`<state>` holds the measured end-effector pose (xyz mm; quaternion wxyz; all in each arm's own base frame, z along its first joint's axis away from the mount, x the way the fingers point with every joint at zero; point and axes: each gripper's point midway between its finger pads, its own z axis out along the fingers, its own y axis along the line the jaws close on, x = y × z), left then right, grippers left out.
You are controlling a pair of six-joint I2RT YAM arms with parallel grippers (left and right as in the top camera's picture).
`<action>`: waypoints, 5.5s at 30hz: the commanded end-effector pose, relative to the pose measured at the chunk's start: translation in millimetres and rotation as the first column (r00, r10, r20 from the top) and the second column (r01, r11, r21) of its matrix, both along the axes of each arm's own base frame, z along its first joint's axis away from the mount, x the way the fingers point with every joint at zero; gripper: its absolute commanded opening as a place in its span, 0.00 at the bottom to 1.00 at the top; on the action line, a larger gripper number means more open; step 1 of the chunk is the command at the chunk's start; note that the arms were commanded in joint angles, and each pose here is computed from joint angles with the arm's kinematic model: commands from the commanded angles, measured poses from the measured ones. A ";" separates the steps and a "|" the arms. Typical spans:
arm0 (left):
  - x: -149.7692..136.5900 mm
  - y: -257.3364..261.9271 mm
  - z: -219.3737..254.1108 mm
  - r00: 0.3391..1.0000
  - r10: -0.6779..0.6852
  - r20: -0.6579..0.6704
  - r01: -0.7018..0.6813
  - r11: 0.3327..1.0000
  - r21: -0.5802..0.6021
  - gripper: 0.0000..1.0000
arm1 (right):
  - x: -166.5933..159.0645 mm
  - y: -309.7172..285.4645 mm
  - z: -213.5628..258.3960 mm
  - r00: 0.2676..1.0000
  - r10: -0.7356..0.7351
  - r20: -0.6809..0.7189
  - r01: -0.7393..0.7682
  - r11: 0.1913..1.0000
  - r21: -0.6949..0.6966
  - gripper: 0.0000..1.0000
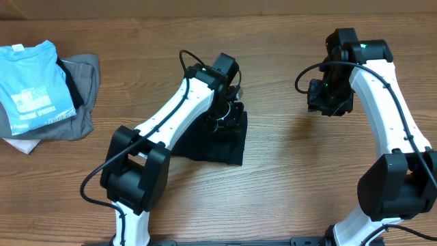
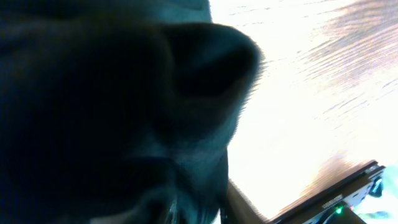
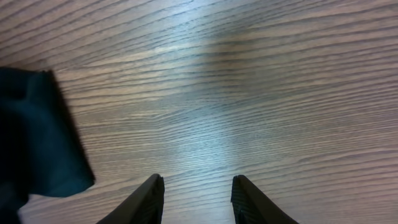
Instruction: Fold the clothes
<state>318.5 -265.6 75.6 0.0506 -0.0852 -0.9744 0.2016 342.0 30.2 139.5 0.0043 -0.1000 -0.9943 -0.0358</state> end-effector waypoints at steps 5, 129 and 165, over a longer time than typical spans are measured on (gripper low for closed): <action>-2.2 -5.8 21.4 0.998 -0.055 -0.003 0.055 0.998 -0.030 0.49 | 2.7 4.8 12.9 0.999 0.003 0.039 -0.004 1.000 0.031 0.40; 60.8 62.1 -25.1 0.868 0.490 -0.077 -0.495 0.867 -0.059 0.40 | 26.8 152.8 -113.4 0.950 0.235 0.206 -0.296 0.886 0.356 0.40; 51.3 34.9 -89.8 0.998 -0.065 0.011 0.065 0.956 -0.288 0.63 | 17.9 96.7 32.7 0.911 0.152 0.384 -0.201 0.975 0.091 0.59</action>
